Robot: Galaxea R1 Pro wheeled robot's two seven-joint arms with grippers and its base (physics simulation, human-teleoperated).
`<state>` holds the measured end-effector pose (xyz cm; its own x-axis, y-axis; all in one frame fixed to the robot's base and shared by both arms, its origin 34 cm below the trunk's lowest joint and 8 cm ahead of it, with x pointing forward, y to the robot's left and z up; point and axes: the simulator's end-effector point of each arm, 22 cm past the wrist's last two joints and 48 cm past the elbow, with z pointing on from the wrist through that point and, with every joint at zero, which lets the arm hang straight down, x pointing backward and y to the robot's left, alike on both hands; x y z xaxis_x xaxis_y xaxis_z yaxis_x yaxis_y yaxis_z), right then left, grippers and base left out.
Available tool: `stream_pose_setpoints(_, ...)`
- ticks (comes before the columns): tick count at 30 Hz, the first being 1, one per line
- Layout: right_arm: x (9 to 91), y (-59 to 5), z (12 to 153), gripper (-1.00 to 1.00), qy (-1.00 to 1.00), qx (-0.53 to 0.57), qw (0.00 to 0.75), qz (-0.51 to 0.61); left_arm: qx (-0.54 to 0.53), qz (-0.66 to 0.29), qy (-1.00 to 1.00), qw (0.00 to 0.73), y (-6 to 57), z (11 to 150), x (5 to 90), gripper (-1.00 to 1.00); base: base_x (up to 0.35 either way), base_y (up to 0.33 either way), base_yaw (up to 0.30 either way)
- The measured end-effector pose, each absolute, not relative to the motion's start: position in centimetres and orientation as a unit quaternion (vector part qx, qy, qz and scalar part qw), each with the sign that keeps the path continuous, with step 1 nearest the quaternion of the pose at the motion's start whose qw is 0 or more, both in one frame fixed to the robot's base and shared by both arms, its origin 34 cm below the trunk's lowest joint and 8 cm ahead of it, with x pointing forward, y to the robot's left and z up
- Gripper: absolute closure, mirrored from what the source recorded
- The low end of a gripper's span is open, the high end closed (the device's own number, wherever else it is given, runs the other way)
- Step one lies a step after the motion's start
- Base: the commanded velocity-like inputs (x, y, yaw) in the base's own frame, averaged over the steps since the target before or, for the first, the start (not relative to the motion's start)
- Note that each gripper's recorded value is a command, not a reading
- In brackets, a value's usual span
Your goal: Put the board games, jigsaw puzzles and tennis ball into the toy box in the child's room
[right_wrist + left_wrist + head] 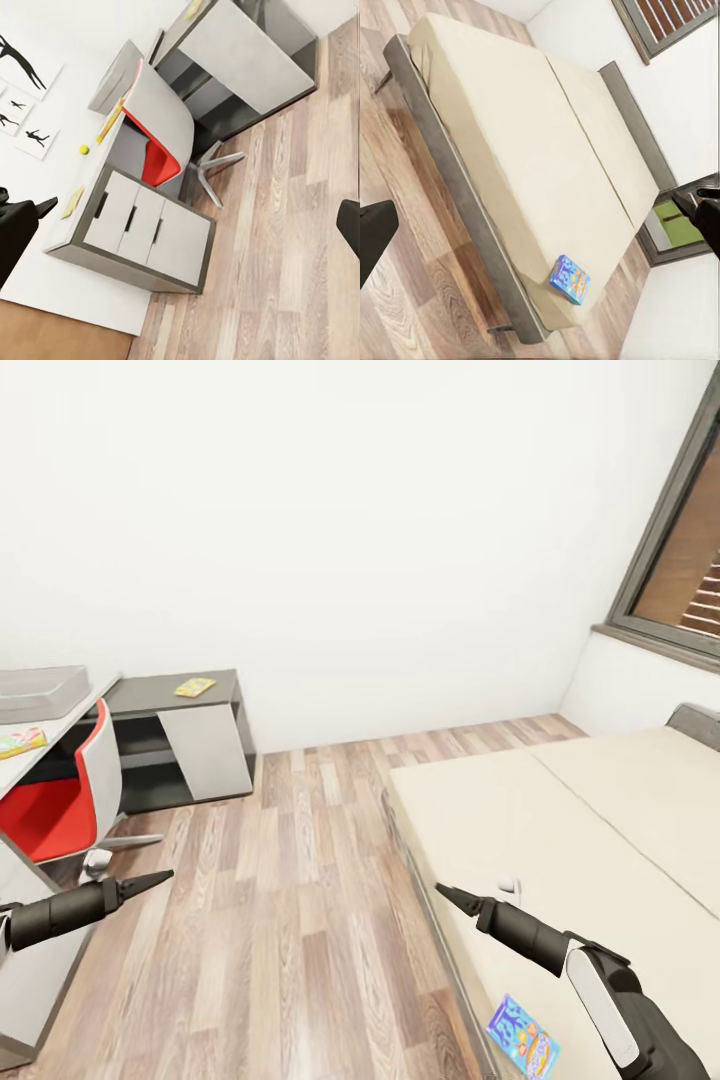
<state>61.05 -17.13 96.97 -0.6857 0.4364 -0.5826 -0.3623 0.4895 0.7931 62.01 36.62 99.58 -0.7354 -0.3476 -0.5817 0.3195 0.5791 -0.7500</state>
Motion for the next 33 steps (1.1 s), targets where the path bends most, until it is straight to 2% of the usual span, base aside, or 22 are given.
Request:
stream_pose_setpoints(22, 61.09, -17.18, 97.0, -1.0, 0.767, 0.025, 0.396, 0.505, -0.009, -0.459, 0.811, 0.363, 36.62, 99.56, 61.99, -1.0, 0.002, 0.232, -0.279)
stream_pose_setpoints(33, 61.07, -17.18, 97.02, -1.0, 0.767, 0.025, 0.396, 0.505, -0.009, -0.459, 0.811, 0.364, 36.62, 99.58, 61.97, -1.0, 0.113, 0.258, -0.279)
